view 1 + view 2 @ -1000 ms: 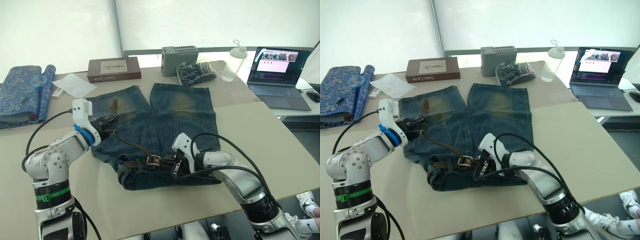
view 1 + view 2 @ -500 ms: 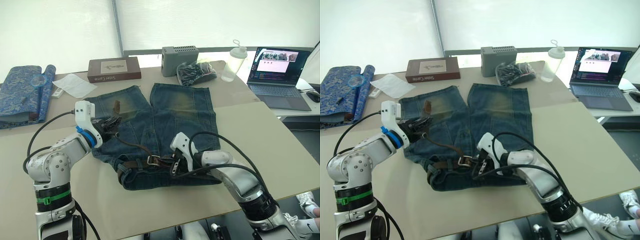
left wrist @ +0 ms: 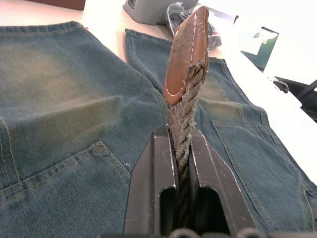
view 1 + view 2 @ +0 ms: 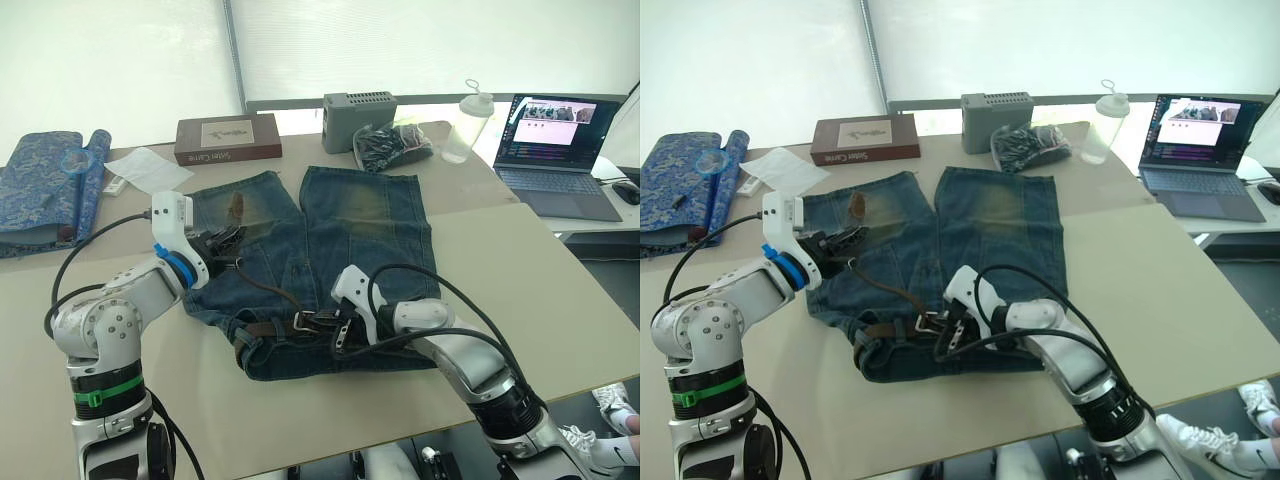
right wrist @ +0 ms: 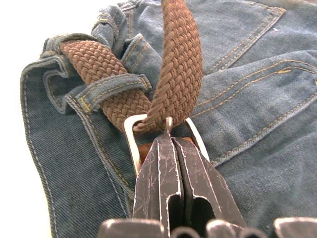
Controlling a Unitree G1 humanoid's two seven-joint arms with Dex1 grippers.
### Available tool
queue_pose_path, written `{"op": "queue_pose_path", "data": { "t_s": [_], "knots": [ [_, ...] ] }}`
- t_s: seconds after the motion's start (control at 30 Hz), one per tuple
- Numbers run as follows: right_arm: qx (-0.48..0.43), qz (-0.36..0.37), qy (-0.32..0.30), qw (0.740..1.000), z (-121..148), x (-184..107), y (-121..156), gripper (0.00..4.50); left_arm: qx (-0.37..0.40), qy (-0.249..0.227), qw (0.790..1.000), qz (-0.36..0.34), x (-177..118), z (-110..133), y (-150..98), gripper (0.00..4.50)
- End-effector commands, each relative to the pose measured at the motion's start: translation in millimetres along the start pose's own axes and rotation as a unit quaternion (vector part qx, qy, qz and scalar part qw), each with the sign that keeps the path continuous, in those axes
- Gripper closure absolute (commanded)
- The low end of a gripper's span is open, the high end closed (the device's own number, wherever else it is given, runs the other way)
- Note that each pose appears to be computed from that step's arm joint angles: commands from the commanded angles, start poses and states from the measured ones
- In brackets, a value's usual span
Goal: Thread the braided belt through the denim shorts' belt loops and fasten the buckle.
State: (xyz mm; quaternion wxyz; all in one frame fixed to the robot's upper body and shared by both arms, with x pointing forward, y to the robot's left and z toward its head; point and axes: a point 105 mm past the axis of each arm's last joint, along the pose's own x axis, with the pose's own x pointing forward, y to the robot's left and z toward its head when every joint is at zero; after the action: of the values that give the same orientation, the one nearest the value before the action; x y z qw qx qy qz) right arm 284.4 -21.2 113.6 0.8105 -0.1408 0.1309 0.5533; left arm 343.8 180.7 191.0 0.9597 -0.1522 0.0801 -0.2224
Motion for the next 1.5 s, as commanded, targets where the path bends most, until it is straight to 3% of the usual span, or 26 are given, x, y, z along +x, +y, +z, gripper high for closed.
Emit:
{"op": "queue_pose_path", "data": {
  "t_s": [0.03, 0.37, 0.57, 0.9, 1.03, 1.17, 1.27, 1.5],
  "knots": [
    [-0.025, 0.01, -0.021, 0.999, 13, 2, 4, 4.49, 0.012, -0.023, 1.0, -0.002, -4, 9, -3, 4.5],
    [-0.068, 0.024, -0.005, 0.997, 7, 15, 6, 4.49, -0.007, -0.038, 0.999, 0.011, -6, 14, 5, 4.5],
    [-0.058, 0.057, 0.033, 0.996, -16, 27, 9, 4.49, -0.023, -0.067, 0.997, 0.005, -9, 25, 9, 4.5],
    [-0.043, 0.068, 0.053, 0.995, -31, 36, 8, 4.49, -0.007, -0.045, 0.999, 0.027, -22, 6, 33, 4.5],
    [-0.019, 0.072, 0.071, 0.995, -42, 38, 6, 4.49, -0.015, -0.071, 0.997, 0.022, -22, 13, 34, 4.5],
    [0.002, 0.078, 0.088, 0.993, -53, 41, 5, 4.49, -0.038, -0.108, 0.993, -0.003, -21, 29, 28, 4.5],
    [0.056, 0.078, 0.066, 0.993, -48, 43, 5, 4.49, -0.023, -0.113, 0.993, -0.018, -19, 34, 22, 4.5],
    [0.097, 0.08, 0.096, 0.987, -65, 38, 6, 4.49, -0.021, -0.145, 0.987, -0.063, -11, 54, -2, 4.5]
  ]
}}
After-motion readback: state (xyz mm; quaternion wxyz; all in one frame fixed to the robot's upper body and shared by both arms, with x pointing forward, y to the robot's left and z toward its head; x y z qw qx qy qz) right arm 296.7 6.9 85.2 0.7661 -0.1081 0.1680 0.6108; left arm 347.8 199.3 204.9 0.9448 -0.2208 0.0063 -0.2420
